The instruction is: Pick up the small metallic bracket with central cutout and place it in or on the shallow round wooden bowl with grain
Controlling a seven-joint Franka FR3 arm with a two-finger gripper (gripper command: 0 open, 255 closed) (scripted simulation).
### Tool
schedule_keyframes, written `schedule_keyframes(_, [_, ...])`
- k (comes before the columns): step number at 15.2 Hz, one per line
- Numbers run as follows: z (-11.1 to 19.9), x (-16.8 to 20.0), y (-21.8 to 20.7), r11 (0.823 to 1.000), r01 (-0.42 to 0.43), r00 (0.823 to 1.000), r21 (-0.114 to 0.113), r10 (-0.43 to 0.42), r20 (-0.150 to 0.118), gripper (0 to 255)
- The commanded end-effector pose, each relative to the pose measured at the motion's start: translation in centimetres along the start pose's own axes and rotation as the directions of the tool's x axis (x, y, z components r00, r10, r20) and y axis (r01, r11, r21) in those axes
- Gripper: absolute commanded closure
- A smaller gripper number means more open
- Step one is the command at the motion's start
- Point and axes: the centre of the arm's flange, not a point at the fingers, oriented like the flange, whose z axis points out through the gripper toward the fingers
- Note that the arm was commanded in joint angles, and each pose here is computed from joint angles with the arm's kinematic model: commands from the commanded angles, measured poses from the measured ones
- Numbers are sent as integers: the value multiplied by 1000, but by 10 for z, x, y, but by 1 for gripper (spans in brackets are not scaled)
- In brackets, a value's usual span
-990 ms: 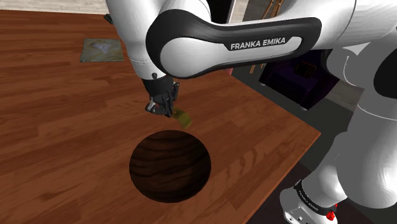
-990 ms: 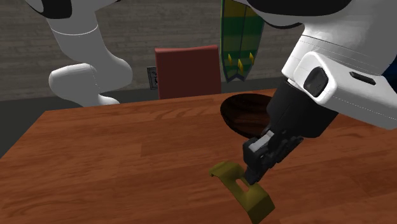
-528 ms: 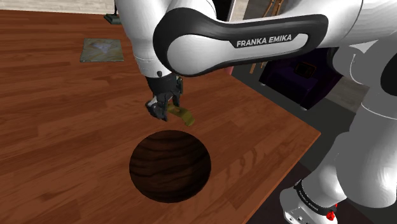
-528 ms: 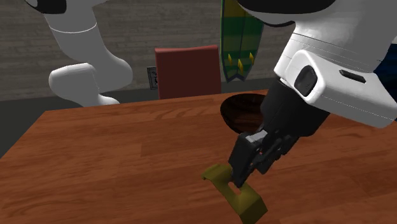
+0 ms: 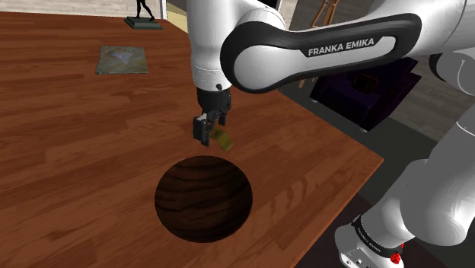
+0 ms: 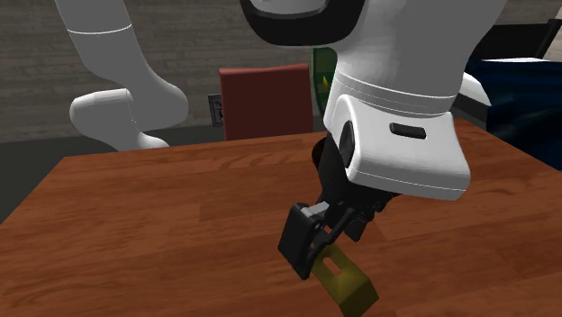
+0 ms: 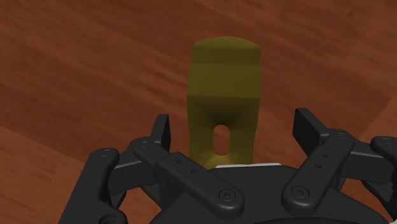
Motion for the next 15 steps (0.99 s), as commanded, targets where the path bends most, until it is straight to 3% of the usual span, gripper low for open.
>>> schedule_keyframes(1, [10, 0, 0, 1000, 1, 1000, 1, -1, -1, 0])
schedule_keyframes(10, [13, -1, 0, 1000, 1, 1000, 1, -1, -1, 0])
schedule_keyframes(11, [13, -1, 0, 1000, 1, 1000, 1, -1, -1, 255])
schedule_keyframes(15, [13, -1, 1, 1000, 1, 1000, 1, -1, -1, 255])
